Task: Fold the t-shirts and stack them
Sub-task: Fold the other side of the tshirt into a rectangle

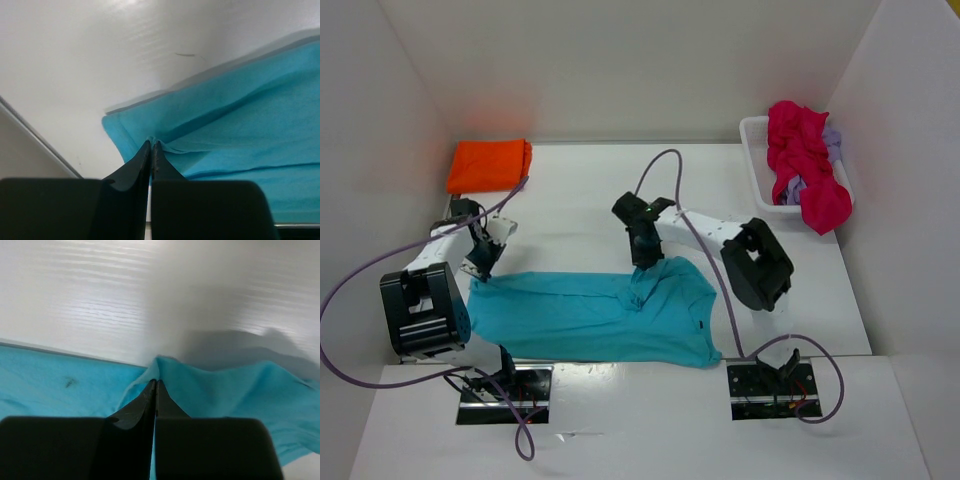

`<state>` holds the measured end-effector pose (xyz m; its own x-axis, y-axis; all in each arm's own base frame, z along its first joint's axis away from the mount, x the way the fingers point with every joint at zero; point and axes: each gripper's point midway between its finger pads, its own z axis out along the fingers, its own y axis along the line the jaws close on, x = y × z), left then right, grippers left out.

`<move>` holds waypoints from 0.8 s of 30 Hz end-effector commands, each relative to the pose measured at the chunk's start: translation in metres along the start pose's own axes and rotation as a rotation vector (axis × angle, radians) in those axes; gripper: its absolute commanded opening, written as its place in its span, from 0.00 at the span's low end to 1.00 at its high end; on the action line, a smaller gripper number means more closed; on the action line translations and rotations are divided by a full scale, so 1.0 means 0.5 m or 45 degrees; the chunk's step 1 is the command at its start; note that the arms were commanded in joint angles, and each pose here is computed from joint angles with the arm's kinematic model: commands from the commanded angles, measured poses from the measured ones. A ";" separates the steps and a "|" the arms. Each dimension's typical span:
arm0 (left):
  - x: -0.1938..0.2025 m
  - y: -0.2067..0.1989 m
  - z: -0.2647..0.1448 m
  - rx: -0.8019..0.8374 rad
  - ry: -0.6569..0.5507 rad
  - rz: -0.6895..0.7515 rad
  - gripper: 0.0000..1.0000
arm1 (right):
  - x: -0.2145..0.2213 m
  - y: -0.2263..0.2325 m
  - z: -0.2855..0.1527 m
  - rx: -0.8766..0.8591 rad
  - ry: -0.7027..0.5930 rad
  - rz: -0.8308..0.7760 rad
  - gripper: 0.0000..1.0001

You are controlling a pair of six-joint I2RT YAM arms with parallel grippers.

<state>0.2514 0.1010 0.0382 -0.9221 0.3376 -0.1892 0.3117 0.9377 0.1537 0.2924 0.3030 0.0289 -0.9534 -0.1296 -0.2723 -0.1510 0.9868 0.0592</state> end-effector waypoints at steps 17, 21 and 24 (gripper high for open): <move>-0.022 0.036 -0.057 -0.104 -0.046 0.062 0.01 | 0.171 -0.113 -0.262 -0.326 -0.020 0.502 0.00; -0.019 0.036 -0.062 -0.111 -0.054 0.085 0.01 | 0.224 -0.129 -0.280 -0.362 0.029 0.565 0.00; -0.017 0.040 -0.059 -0.125 -0.049 0.096 0.01 | 0.258 -0.135 -0.289 -0.401 0.062 0.612 0.00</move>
<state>0.2622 0.1118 0.0682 -0.8967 0.3833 -0.2212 0.3312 0.9128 0.2391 0.1651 0.2112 0.1293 -0.9429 0.2796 -0.1810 0.1776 0.8818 0.4370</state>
